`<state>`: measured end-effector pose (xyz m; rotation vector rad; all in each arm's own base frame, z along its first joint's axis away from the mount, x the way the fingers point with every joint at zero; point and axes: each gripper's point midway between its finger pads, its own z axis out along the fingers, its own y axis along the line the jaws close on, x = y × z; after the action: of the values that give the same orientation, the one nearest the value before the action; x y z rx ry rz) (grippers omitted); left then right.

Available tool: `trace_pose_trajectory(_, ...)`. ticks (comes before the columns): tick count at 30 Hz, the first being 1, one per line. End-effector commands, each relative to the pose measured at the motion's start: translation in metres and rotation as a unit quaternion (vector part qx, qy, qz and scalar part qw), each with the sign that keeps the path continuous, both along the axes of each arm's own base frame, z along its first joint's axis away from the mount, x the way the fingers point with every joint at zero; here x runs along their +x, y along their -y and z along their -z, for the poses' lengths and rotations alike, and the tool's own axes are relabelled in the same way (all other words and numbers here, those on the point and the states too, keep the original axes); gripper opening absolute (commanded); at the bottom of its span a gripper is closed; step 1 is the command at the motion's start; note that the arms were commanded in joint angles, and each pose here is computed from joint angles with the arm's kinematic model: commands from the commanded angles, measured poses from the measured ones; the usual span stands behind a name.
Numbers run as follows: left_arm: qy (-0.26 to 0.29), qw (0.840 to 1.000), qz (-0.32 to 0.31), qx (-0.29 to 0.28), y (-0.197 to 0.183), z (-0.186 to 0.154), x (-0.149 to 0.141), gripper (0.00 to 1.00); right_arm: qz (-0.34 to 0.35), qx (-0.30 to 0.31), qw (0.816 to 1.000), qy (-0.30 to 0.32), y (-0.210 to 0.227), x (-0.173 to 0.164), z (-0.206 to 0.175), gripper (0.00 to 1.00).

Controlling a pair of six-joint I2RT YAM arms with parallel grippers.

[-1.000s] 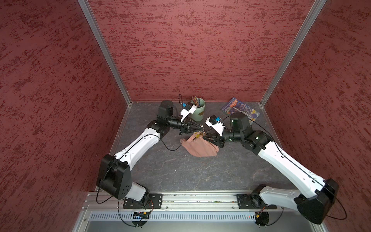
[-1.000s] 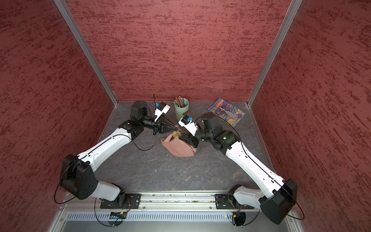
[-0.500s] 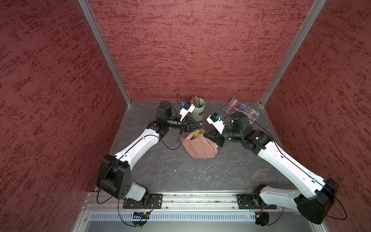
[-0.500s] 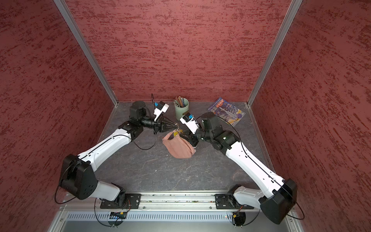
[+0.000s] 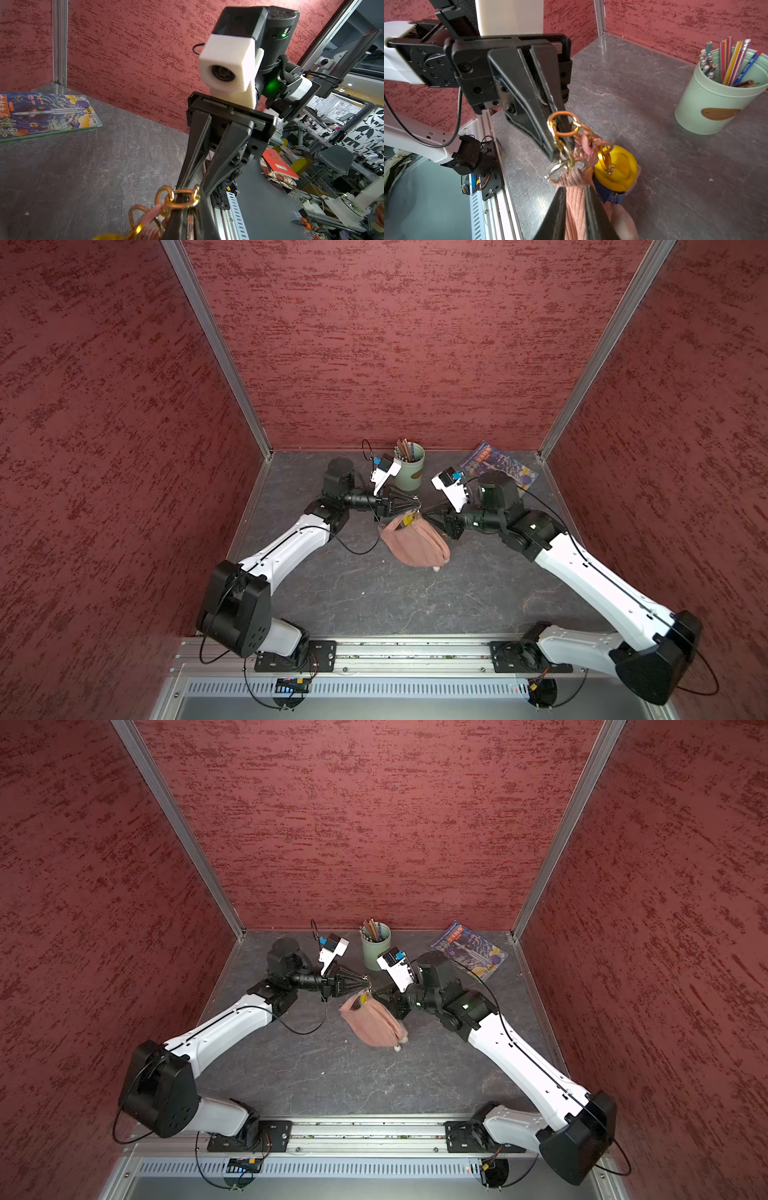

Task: Remove the decoration from the bag
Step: Remove the decoration item from the bag, then adjust the decoration item at the center of the board.

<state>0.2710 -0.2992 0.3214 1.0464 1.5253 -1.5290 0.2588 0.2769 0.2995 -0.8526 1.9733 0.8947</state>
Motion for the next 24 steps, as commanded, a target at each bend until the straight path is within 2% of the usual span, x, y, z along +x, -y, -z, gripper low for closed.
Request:
trace_pose_trajectory(1,0.034,0.999,-0.014,-0.020,-0.004,-0.019,-0.003,0.00,0.019,0.007,1.000,0.005,0.002,0.003,-0.005,0.20)
trace_pose_trajectory(5,0.024,0.998,-0.064,-0.003,-0.011,-0.014,0.014,0.00,0.069,0.006,0.997,-0.018,0.015,0.016,0.003,0.25)
trace_pose_trajectory(7,0.011,0.993,-0.112,0.015,-0.021,-0.009,0.030,0.00,0.118,-0.006,0.992,-0.041,0.029,0.024,0.014,0.30)
trace_pose_trajectory(9,-0.009,0.989,-0.147,0.028,-0.030,-0.006,0.042,0.00,0.187,-0.019,0.979,-0.074,0.049,0.033,0.031,0.38)
trace_pose_trajectory(11,-0.027,0.987,-0.156,0.037,-0.034,-0.004,0.044,0.00,0.255,-0.044,0.960,-0.110,0.070,0.037,0.054,0.43)
trace_pose_trajectory(13,-0.041,0.986,-0.156,0.046,-0.036,0.000,0.040,0.00,0.319,-0.073,0.933,-0.151,0.095,0.033,0.080,0.44)
trace_pose_trajectory(15,-0.061,0.984,-0.156,0.055,-0.037,0.005,0.037,0.00,0.376,-0.093,0.901,-0.195,0.117,0.025,0.104,0.47)
trace_pose_trajectory(16,-0.074,0.983,-0.155,0.063,-0.038,0.008,0.035,0.00,0.409,-0.111,0.879,-0.218,0.130,0.018,0.119,0.50)
trace_pose_trajectory(18,-0.100,0.979,-0.157,0.078,-0.040,0.013,0.032,0.00,0.444,-0.139,0.847,-0.257,0.144,0.005,0.143,0.51)
trace_pose_trajectory(21,-0.133,0.973,-0.161,0.098,-0.045,0.019,0.030,0.00,0.468,-0.167,0.818,-0.291,0.151,-0.001,0.168,0.55)
trace_pose_trajectory(24,-0.149,0.970,-0.159,0.111,-0.048,0.024,0.026,0.00,0.477,-0.177,0.811,-0.288,0.149,0.010,0.182,0.57)
